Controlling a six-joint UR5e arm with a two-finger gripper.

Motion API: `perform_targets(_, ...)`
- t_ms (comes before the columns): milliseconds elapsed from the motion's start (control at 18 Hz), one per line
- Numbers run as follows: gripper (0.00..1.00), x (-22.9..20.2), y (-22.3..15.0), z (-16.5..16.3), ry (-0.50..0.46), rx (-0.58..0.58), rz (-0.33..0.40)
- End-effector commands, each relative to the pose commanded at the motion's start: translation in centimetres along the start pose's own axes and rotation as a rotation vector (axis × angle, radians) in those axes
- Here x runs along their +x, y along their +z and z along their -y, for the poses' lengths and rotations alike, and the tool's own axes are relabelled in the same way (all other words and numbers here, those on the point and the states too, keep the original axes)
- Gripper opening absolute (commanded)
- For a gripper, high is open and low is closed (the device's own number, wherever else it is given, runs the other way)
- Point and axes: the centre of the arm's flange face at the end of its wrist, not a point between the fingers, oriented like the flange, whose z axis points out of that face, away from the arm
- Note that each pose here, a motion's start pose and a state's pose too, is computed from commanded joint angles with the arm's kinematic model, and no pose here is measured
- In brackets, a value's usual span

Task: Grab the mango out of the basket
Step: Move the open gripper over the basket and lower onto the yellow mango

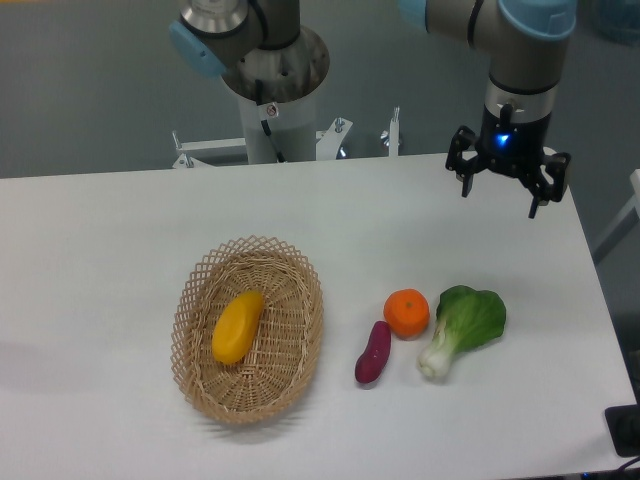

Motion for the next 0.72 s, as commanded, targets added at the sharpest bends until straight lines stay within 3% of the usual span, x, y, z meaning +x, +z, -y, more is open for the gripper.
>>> perform_targets(333,1.00,2.3,-0.2,0.0,-0.004,0.008,-0.012)
perform_targets(500,1.00,4.4,-0.6,0.6,-0.060,0.046,-0.025)
perform_targets(722,1.00,8.2,-0.3,5.5,-0.137,0.061,-0.044)
